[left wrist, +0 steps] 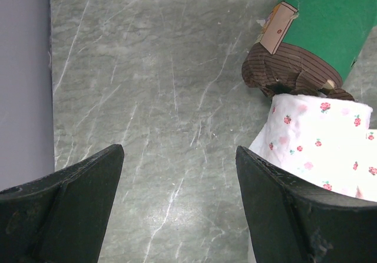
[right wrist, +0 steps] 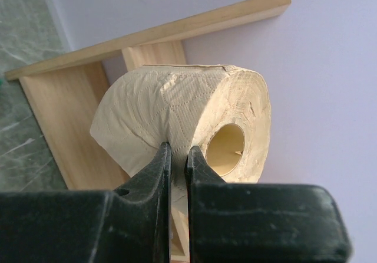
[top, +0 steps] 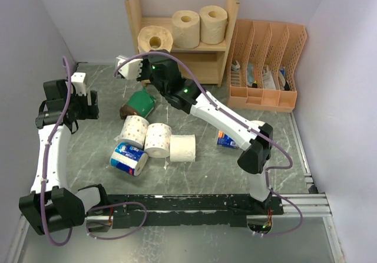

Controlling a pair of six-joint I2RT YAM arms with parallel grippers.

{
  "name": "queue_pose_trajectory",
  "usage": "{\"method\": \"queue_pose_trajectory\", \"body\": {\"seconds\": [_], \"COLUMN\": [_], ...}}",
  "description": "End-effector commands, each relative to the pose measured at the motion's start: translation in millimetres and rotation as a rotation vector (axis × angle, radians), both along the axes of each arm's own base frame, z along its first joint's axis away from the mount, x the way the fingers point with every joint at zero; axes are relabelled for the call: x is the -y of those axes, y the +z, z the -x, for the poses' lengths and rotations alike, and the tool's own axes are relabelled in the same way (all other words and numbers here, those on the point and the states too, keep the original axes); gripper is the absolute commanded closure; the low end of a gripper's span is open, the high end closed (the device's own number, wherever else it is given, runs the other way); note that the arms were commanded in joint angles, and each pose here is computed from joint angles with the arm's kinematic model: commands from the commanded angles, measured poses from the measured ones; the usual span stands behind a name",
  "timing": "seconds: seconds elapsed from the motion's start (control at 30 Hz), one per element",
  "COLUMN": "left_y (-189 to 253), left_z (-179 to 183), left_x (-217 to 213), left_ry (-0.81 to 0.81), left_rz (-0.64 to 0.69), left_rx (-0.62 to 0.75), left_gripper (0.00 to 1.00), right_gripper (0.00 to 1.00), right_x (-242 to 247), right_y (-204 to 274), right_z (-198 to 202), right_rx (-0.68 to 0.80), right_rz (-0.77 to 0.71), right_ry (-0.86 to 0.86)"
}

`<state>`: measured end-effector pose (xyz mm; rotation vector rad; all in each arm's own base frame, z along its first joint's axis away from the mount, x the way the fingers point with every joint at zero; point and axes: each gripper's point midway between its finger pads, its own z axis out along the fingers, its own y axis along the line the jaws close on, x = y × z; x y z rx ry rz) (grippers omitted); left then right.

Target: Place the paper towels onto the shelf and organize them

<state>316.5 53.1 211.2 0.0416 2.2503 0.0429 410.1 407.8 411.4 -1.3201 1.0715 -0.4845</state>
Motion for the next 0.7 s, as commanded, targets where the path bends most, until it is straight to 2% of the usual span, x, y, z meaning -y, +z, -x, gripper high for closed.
{"method": "queue_pose_trajectory", "body": {"seconds": [0.0,0.33,0.67], "left_y": [17,17,19], "left_z": [1,0,0], "left_x": [1,0,1], "left_ry": [-0.008,-0.014,-0.022], "left_rz": [0.003,0.010,0.019], "left_rx": [0.042,0.047,0.056], "left_gripper": [0.12,0.12,0.12], "right_gripper": [1.00,1.00,1.00], "right_x": [0,13,8], "right_y": [17,9,19], "right_z": [-24,-85,-100], "right_rx": [0.092,0.140,0.221], "right_rz": [-0.021,-0.052,-0.036], "right_ry": [-0.012,-0.074,-0.075]}}
